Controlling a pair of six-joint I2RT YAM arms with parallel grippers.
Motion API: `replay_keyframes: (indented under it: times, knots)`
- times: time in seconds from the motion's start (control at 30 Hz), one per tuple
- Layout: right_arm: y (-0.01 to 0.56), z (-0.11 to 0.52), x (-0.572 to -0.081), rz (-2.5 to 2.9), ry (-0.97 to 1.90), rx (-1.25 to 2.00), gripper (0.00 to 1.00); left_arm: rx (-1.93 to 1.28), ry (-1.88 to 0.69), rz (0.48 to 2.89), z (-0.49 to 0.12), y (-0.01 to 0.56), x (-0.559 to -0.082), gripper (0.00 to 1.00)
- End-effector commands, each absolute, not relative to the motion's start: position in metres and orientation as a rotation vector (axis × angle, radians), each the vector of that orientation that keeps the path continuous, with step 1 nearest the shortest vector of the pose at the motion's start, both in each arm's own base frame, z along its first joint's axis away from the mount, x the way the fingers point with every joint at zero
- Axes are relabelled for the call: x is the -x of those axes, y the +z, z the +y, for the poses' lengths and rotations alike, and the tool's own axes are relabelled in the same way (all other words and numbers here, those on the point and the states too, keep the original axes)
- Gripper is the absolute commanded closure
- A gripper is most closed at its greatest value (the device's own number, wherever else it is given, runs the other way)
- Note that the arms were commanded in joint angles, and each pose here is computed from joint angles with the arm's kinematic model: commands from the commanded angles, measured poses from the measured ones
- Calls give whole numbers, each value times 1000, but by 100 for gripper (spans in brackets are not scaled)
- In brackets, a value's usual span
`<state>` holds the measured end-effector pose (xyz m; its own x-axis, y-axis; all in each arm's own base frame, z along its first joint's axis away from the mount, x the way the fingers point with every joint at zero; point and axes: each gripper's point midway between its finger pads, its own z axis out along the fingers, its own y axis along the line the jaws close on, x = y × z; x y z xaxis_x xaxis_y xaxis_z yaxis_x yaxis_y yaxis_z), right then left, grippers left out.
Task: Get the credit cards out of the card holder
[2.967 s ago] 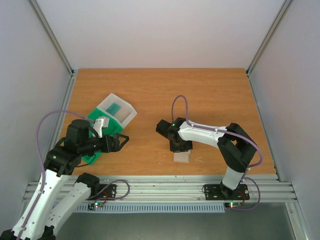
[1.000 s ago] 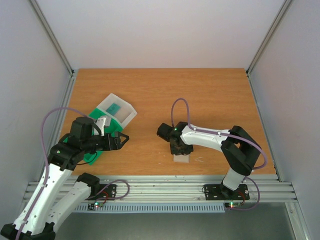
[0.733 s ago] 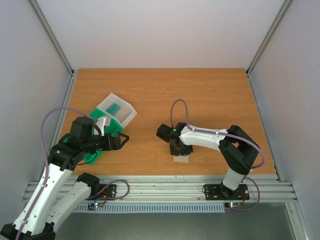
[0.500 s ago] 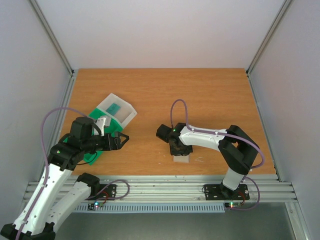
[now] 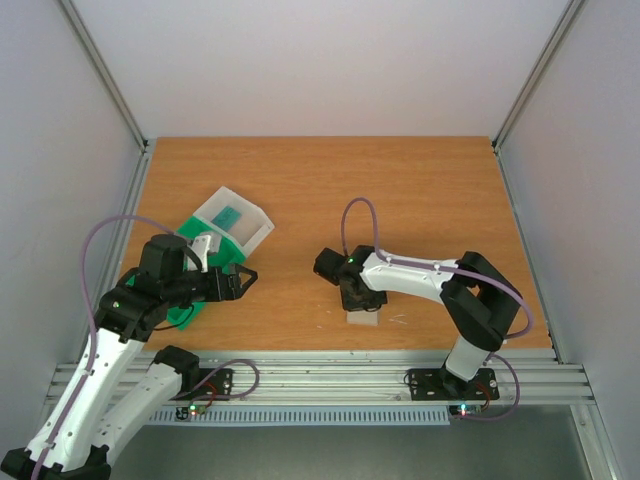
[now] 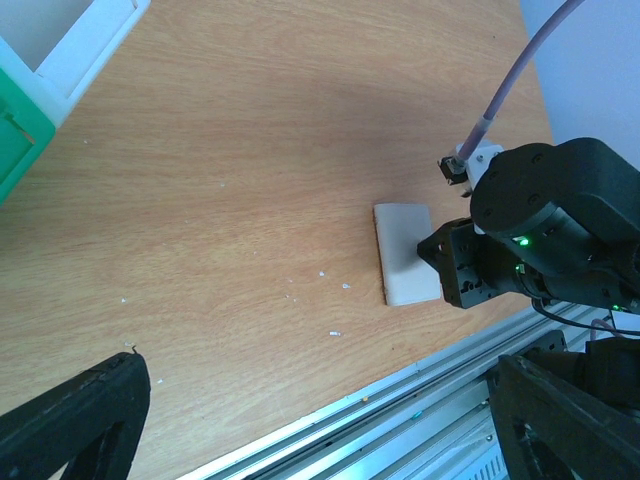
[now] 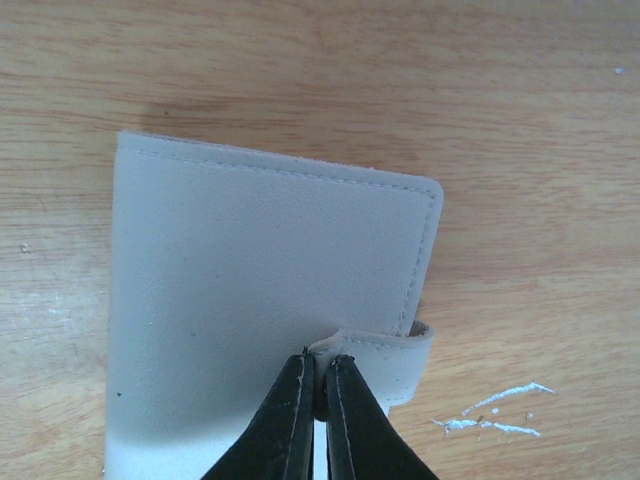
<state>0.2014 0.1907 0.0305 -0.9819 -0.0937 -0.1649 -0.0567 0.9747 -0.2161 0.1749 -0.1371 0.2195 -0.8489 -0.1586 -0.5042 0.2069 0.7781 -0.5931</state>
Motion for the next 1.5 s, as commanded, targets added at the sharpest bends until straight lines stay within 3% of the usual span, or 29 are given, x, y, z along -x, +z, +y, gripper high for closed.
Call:
replay_keyframes:
  times: [0.0,0.63,0.93,1.47]
  knots:
    - [41,207,-211,2888,-183,148,99,-44,-893,2394,-137,230,-177,7]
    - [86,262,-218,2728,359,216,99,41,-999,2475,-155,201,-194,19]
    - [122,288,-220,2607,629,236,99,104,-1067,2557,-167,162,-205,20]
    - [148,328,-228,2525,875,239,99,130,-1168,2645,-184,118,-213,26]
